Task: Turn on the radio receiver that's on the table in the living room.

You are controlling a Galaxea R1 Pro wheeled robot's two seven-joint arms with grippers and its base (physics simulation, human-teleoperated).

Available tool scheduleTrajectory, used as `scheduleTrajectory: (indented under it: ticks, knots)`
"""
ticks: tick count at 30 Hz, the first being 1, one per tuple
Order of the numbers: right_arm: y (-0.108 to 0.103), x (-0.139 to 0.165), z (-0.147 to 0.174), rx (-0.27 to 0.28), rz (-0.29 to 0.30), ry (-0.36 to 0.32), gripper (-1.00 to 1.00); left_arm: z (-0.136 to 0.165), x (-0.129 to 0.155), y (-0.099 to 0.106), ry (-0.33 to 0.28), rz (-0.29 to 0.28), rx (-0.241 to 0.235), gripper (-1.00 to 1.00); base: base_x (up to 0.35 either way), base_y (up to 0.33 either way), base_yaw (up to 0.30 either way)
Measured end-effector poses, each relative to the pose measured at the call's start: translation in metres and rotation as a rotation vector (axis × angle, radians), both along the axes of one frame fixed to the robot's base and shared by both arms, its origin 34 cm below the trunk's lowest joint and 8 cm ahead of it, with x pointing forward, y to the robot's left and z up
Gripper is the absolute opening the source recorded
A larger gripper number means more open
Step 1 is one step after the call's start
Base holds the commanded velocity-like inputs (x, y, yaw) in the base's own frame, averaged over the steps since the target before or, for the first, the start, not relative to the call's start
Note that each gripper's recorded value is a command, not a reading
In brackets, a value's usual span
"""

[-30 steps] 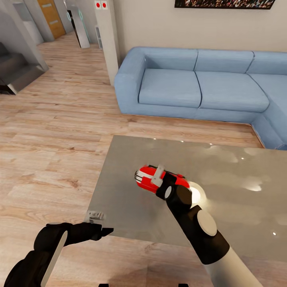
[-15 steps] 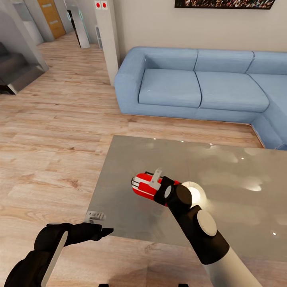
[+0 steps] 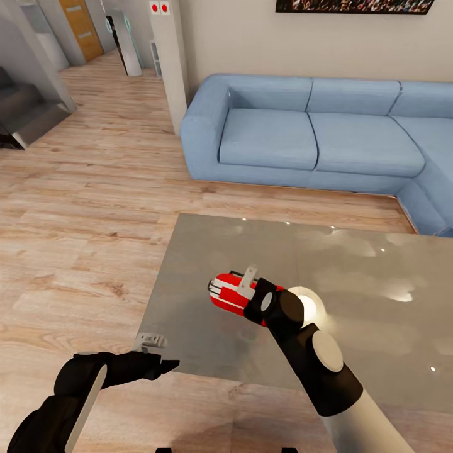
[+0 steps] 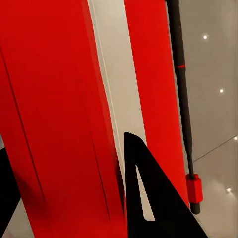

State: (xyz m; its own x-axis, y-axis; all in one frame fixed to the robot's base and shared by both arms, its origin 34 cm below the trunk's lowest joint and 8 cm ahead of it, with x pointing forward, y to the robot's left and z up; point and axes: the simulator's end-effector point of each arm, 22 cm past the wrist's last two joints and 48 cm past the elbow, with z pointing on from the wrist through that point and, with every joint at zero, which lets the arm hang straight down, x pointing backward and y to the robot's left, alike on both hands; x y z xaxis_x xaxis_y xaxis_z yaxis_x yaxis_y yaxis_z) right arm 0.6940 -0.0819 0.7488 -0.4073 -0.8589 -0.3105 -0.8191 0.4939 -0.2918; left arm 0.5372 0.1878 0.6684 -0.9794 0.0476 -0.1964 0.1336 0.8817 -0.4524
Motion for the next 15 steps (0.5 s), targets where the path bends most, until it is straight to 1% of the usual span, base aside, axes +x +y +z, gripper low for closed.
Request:
scheduleTrajectory:
  ticks: [15]
  knots:
    - [0.0018,0.0006,0.0010,0.003,0.006,-0.005,-1.00,0.0000,0.0002,0.0006,-0.001,0.000,0.002,1.00,0.000,0.000,0.000]
